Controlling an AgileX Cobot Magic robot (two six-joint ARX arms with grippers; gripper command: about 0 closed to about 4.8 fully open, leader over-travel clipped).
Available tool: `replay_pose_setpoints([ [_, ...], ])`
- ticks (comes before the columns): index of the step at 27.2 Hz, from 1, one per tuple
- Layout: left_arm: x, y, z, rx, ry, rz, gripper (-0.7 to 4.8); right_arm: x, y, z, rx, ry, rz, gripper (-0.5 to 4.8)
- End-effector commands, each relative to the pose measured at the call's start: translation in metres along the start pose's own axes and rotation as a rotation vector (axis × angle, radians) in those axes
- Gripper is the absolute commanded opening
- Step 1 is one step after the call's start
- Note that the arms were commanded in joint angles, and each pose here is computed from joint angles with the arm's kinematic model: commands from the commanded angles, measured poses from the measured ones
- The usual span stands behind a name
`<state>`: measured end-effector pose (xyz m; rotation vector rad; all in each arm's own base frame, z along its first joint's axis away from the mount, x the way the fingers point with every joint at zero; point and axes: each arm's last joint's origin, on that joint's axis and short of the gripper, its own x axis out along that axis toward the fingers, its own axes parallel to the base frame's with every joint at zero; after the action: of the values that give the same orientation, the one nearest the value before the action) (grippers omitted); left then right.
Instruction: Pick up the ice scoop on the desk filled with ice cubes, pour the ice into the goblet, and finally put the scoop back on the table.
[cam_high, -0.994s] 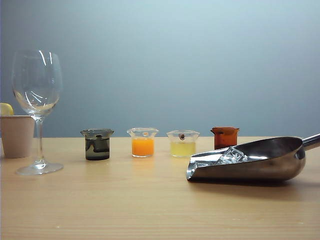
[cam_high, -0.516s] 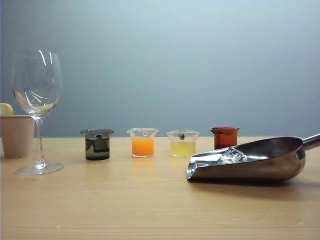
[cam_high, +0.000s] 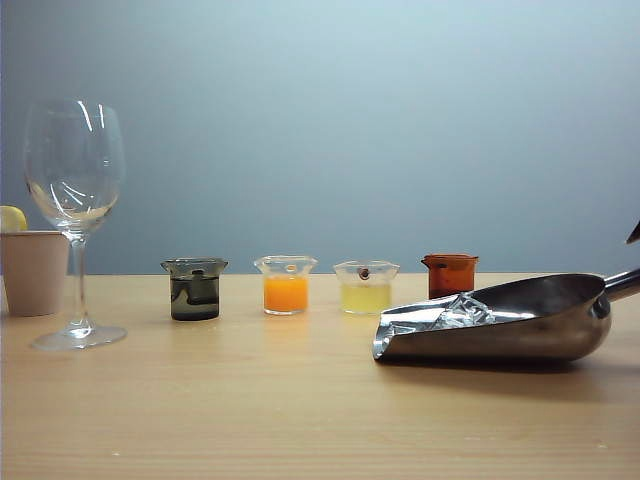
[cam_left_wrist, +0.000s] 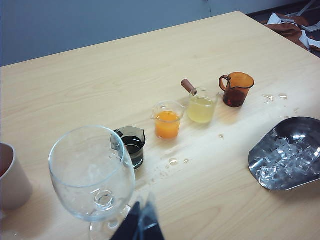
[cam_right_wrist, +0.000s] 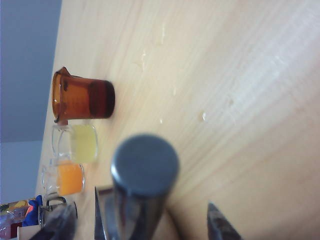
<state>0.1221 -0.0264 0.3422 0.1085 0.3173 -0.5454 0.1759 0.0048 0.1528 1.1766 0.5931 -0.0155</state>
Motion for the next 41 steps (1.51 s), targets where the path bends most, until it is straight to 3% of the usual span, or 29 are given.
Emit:
replay_pose_setpoints([
  [1,-0.002,-0.001,0.003,0.012,-0.022,-0.003,-0.05,0.006,0.002,0.003,-0.011,-0.012,0.033,3.37],
  [20,-0.002,-0.001,0.003,0.012,-0.022,-0.003,-0.05,0.033,-0.006,0.009,0.001,-0.03,0.083,3.36],
  [30,-0.002,0.0,0.003,0.012,-0.022,-0.002,-0.05,0.036,-0.007,0.009,-0.004,-0.035,0.095,2.62],
  [37,-0.002,0.0,0.003,0.009,-0.021,-0.002,-0.05,0.038,-0.008,0.008,-0.002,-0.029,0.088,2.6],
  [38,-0.002,0.0,0.003,0.009,-0.022,-0.002,-0.05,0.038,-0.008,0.009,-0.002,-0.032,0.086,2.54],
  [41,-0.002,0.0,0.003,0.01,-0.021,-0.002,-0.05,0.038,-0.008,0.009,-0.006,-0.036,0.084,1.33],
])
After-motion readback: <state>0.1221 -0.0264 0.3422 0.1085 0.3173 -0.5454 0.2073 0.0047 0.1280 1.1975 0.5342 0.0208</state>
